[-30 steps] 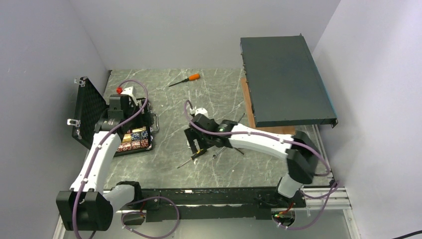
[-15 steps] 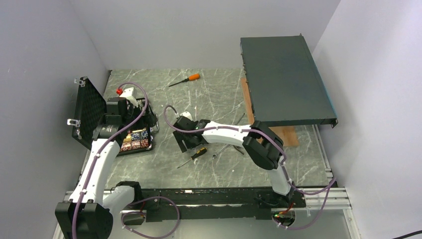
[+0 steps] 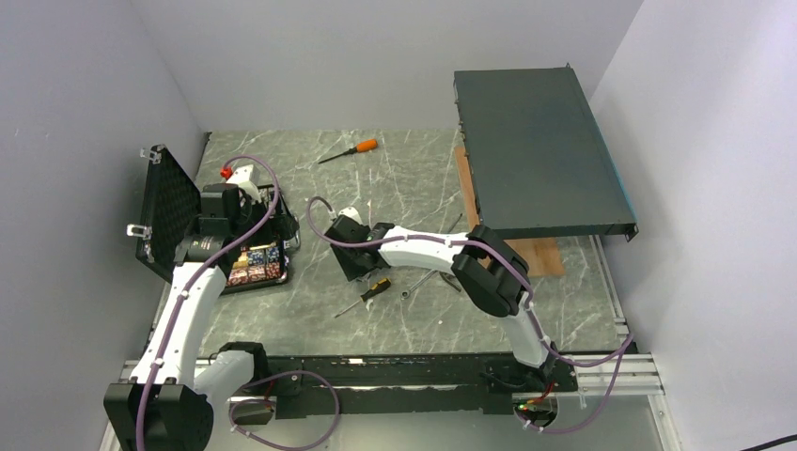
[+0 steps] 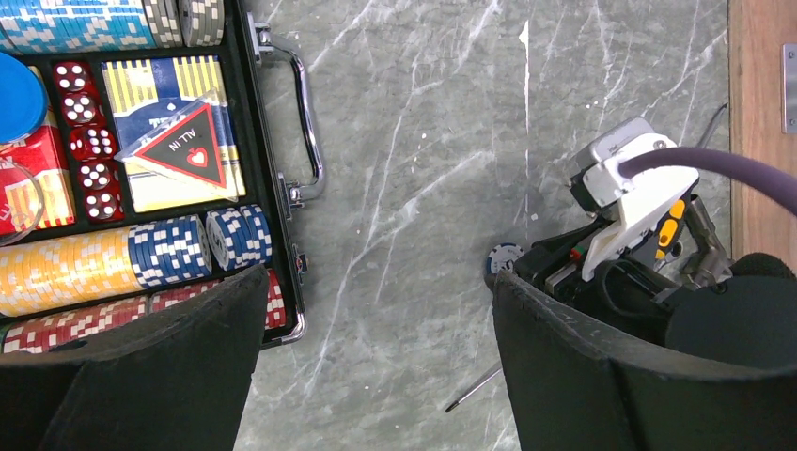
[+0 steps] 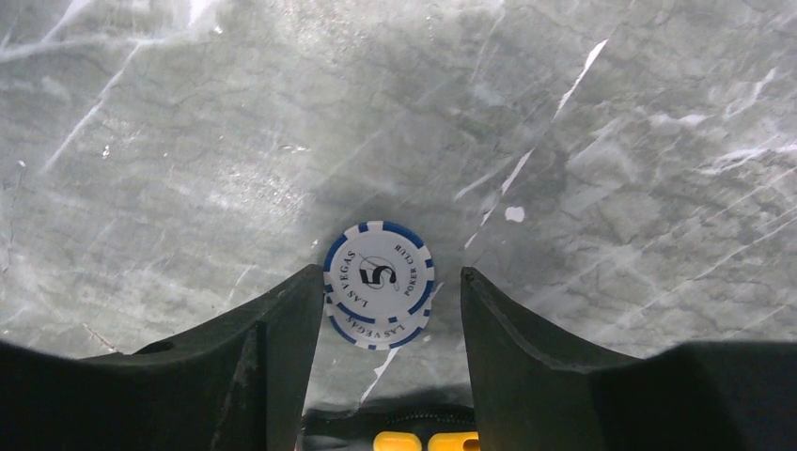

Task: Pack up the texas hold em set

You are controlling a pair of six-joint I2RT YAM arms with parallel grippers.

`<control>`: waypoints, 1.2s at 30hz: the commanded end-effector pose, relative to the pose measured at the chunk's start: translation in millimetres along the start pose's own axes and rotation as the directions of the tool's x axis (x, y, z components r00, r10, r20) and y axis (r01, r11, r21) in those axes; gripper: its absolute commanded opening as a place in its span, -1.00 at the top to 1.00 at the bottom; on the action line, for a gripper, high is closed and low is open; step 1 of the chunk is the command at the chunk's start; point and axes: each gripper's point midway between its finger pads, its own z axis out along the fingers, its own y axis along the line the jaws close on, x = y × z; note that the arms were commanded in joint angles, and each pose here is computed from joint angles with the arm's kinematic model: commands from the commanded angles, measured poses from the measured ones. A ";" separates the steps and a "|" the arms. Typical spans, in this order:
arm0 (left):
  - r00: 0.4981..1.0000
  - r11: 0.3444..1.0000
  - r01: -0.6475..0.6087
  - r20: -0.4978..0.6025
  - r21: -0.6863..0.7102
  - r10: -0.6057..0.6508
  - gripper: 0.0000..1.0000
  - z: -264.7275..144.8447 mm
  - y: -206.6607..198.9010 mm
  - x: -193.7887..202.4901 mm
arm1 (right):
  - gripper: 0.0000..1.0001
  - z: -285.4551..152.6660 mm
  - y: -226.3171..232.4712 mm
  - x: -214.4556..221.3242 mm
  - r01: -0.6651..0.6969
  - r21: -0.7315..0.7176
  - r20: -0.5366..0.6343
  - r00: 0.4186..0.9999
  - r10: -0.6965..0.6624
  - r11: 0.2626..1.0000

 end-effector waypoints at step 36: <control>0.972 0.920 0.114 -0.234 0.374 -0.025 -0.65 28.5 -57.4 33.7 | 0.66 -38.4 -1.8 -44.8 0.085 -0.084 0.218 0.974 -0.065 0.993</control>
